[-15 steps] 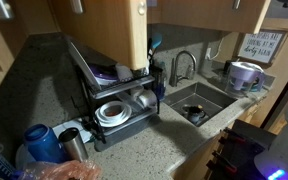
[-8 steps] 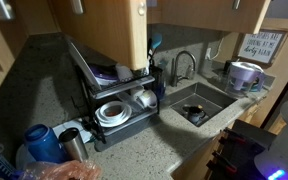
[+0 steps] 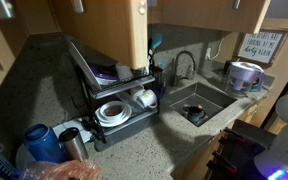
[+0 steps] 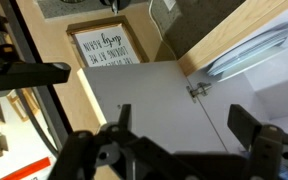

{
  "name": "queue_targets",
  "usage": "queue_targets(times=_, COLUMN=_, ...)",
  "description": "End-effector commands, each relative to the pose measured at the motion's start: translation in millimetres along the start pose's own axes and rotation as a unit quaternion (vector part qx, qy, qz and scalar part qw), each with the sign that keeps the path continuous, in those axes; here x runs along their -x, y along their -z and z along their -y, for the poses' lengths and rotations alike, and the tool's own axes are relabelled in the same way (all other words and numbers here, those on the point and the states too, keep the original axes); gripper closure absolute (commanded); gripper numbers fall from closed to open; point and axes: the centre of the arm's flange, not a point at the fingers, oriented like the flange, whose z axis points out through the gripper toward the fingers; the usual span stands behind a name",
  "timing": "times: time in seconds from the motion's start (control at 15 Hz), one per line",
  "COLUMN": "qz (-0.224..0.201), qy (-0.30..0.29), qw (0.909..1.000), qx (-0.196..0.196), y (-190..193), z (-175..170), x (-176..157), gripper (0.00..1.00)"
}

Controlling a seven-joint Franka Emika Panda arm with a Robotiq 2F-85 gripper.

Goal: Close the open upper cabinet doors

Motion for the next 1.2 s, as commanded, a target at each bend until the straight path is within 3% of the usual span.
queue_targets(times=0.0, qz=-0.038, qy=-0.052, qw=0.9973, qx=0.035, y=-7.7, z=-10.0, x=-14.3, gripper=0.34)
queue_targets(times=0.53, qz=-0.096, qy=-0.138, qw=0.9828, qx=0.076, y=-14.9, z=-26.8, x=-41.0, gripper=0.95)
queue_targets(times=0.67, qz=-0.11, qy=-0.16, qw=0.9771, qx=0.087, y=-20.7, z=-30.1, x=-47.0, gripper=1.0)
queue_targets(times=1.13, qz=-0.151, qy=-0.22, qw=0.9561, qx=0.121, y=-39.9, z=-39.0, x=-74.3, gripper=0.99)
